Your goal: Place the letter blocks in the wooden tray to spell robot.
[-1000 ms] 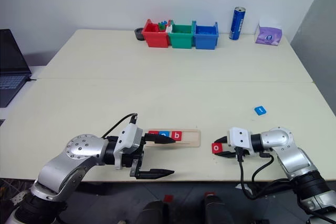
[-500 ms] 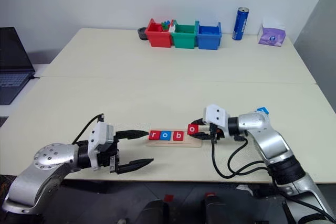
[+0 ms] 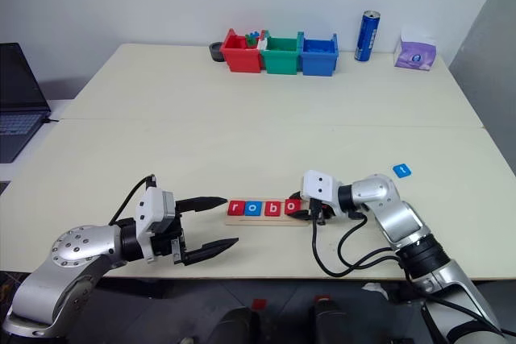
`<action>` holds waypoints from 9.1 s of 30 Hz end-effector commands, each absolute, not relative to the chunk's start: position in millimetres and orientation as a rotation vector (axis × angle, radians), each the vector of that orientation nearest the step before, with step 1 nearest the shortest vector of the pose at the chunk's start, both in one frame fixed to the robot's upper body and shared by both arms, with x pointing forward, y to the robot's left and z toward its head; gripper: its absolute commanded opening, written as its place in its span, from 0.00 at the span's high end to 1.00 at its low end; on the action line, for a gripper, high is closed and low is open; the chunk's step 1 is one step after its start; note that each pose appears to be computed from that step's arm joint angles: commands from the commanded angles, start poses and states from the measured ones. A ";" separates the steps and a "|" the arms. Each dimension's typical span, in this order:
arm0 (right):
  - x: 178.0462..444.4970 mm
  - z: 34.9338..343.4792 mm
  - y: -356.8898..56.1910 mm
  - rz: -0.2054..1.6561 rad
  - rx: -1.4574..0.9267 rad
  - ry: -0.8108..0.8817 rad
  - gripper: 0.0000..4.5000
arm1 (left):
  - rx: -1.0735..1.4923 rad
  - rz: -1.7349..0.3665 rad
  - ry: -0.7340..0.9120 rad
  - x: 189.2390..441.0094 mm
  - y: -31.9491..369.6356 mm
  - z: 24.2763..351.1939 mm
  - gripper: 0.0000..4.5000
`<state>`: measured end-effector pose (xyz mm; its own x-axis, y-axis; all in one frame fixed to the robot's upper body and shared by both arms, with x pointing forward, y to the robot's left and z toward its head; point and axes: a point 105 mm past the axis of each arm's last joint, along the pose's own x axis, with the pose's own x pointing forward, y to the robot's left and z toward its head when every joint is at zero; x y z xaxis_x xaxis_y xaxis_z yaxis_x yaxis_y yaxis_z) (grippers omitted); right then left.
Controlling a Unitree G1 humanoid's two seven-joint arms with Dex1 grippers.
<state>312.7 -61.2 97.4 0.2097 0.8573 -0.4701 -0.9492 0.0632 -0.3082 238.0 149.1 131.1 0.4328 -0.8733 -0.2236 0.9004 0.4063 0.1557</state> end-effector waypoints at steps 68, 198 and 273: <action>315.6 95.2 -73.4 1.349 -0.702 0.159 1.00 | 0.312 -1.123 0.056 237.2 145.9 146.9 0.00; 272.9 101.0 -147.3 1.140 -0.478 0.273 0.01 | 0.293 -1.381 0.001 243.3 91.7 141.7 0.00; 319.7 98.8 -82.6 1.394 -0.658 0.173 0.68 | 0.300 -1.100 0.035 229.8 138.9 139.7 0.00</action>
